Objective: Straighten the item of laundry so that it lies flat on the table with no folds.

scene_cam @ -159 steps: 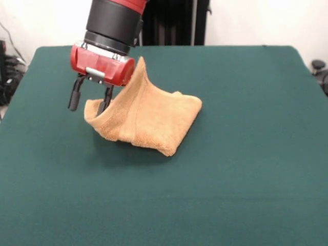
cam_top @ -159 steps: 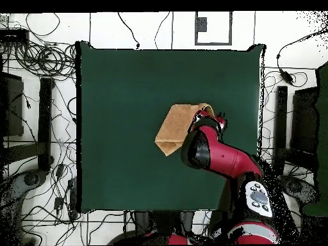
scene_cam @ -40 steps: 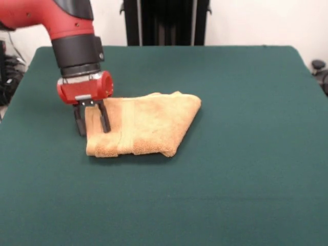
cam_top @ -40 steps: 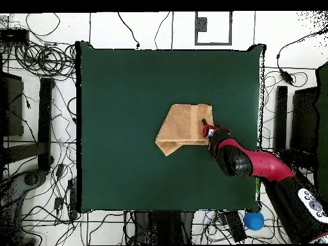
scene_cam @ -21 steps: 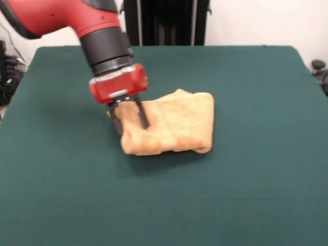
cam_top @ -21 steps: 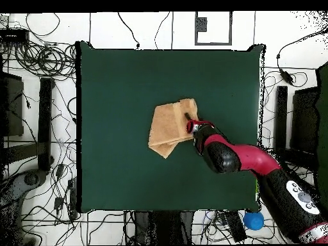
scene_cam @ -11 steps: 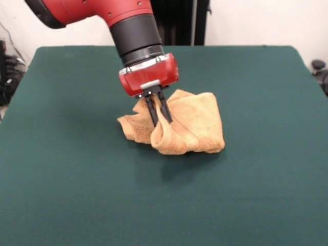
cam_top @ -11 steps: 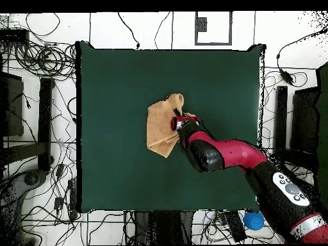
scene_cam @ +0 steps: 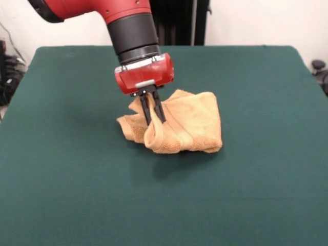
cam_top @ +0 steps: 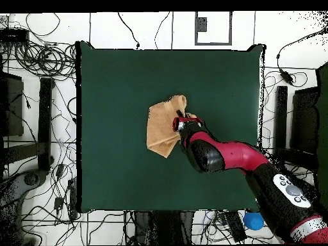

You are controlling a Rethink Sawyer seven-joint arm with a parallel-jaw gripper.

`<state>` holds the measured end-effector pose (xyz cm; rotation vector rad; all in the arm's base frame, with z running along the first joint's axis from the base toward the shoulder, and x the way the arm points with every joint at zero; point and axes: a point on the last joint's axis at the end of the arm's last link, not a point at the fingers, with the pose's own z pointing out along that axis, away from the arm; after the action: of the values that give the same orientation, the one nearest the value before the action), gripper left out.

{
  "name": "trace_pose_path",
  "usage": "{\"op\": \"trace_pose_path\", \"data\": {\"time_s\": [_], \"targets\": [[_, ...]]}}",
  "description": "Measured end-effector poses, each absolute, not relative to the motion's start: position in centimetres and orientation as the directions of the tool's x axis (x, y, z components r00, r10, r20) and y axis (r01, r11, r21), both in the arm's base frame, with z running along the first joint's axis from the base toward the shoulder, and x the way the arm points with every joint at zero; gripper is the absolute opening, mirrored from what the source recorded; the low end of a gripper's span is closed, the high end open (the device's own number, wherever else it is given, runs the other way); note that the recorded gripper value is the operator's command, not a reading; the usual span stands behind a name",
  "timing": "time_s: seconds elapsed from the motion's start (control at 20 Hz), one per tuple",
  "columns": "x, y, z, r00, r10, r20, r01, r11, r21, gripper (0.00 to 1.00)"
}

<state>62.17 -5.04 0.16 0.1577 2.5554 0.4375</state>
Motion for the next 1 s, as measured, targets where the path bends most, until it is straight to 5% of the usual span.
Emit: {"op": "trace_pose_path", "data": {"time_s": [0.45, 1.0], "targets": [[61.6, -4.3, 3.1, -0.872, 0.186, -0.453, 0.072, 0.964, 0.256, 0.0], [60.7, 2.7, 16.1, -0.916, 0.214, -0.339, 0.163, 0.971, 0.175, 0.0]]}}
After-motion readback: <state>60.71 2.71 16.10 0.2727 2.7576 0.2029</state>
